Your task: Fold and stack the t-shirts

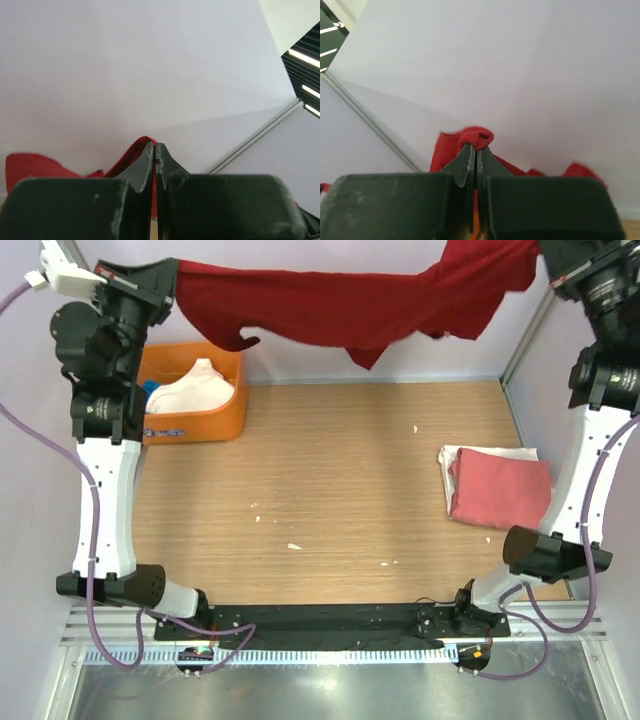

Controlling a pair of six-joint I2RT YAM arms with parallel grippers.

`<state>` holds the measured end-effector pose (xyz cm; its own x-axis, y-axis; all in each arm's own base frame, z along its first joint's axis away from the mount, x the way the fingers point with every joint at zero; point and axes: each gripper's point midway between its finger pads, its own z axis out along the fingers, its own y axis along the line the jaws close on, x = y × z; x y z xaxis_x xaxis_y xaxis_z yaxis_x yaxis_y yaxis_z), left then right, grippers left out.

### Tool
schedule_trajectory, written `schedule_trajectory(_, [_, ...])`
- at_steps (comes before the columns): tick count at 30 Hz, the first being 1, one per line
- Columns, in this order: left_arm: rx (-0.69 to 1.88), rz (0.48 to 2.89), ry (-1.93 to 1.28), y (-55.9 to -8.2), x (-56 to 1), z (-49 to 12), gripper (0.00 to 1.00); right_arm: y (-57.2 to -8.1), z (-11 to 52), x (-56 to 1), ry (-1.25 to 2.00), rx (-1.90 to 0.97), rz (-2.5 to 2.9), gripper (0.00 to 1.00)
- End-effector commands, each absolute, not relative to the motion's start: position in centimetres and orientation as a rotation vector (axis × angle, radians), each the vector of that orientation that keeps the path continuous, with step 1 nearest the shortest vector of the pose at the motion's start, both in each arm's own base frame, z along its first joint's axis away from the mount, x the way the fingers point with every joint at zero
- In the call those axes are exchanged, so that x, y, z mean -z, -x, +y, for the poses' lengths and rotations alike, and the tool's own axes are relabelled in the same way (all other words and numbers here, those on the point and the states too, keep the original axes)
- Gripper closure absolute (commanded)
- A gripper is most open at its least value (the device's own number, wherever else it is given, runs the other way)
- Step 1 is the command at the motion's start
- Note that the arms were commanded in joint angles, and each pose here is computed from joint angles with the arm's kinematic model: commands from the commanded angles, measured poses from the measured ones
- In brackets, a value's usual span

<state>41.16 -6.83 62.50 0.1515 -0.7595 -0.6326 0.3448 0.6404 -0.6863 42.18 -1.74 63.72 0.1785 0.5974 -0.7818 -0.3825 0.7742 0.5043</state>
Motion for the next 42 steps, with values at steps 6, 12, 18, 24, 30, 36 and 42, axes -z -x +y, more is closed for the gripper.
schedule_trajectory(6, [0.856, 1.576, 0.619, -49.6, -35.1, -8.4, 1.0, -45.2, 0.0, -44.7, -0.398, -1.045, 1.408, 0.99])
schedule_trajectory(12, [0.966, 1.746, 0.654, -48.3, -23.1, -11.0, 1.0, -44.1, -0.4, -28.7, -0.624, -0.999, 1.621, 0.99])
schedule_trajectory(18, [0.894, 1.912, 0.696, -43.5, -15.8, -10.9, 1.0, -40.7, -0.7, -19.0, -0.78, -0.866, 1.813, 0.99])
schedule_trajectory(24, [0.81, 1.961, 0.724, -37.3, -13.2, -9.5, 1.0, -35.2, -0.3, -13.9, -0.8, -0.727, 1.95, 0.99])
schedule_trajectory(30, [0.628, 1.956, 0.771, -33.4, -12.4, -6.6, 1.0, -33.2, 5.1, -12.8, -0.561, -0.723, 2.14, 0.99])
schedule_trajectory(36, [0.574, 1.997, 0.847, -31.1, -10.1, -4.9, 1.0, -31.1, 8.6, -11.3, -0.435, -0.667, 2.243, 0.99])
schedule_trajectory(42, [0.549, 2.012, 0.918, -29.4, -8.9, -3.5, 1.0, -27.7, 7.8, -11.6, -0.434, -0.609, 2.225, 0.99])
